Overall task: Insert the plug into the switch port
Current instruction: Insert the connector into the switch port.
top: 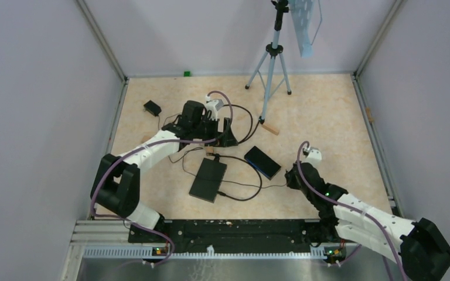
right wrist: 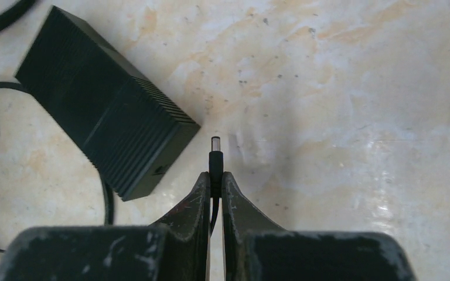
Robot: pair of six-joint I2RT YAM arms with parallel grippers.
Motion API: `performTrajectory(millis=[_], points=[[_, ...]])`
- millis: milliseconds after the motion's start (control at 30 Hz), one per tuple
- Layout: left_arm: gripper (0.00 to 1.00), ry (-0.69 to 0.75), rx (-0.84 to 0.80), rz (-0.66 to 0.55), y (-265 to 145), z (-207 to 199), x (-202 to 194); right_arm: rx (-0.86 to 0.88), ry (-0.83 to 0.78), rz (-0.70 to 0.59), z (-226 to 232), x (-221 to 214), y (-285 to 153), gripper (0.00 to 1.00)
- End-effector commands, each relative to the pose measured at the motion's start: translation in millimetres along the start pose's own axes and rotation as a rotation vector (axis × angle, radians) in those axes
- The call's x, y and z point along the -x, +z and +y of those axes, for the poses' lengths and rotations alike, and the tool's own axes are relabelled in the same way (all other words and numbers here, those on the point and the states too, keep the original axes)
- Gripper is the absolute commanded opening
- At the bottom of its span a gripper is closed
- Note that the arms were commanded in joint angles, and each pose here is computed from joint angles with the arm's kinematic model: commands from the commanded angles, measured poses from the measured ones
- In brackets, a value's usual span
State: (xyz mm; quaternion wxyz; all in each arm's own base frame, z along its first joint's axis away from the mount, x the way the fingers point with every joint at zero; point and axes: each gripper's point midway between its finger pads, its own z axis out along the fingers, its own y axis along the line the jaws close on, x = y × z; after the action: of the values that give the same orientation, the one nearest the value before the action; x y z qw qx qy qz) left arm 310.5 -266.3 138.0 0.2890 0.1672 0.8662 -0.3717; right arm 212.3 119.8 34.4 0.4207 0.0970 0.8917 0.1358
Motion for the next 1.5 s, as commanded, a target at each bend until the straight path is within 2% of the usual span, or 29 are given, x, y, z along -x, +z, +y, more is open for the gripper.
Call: performTrajectory(millis=[0,200,367,733,1000,1133,1300,1467], points=[[0.99,0.032,-0.014,-0.042,-9,-8,6,0.04,0.104,-0.183,20,25,-2,0.0],[0.99,0.026,-0.016,-0.033,-11,-8,0,0.022,0.131,-0.192,19,14,7,0.0],[0.99,0.036,0.003,-0.043,-14,-6,0,0.058,0.122,-0.173,36,12,16,0.0],[0.99,0.057,0.03,-0.06,-16,-1,11,0.223,0.037,-0.206,115,45,31,0.0],[0.99,0.046,0.088,-0.068,3,17,36,0.253,-0.15,-0.214,88,37,5,0.0],[0.97,0.011,0.074,-0.054,24,24,39,0.453,-0.299,-0.199,97,16,-15,0.0],[0.91,-0.063,0.06,-0.004,50,38,18,0.69,-0.331,-0.24,113,-2,-39,0.0],[0.9,-0.071,0.056,0.015,62,41,3,0.645,-0.362,-0.244,94,-15,-29,0.0]])
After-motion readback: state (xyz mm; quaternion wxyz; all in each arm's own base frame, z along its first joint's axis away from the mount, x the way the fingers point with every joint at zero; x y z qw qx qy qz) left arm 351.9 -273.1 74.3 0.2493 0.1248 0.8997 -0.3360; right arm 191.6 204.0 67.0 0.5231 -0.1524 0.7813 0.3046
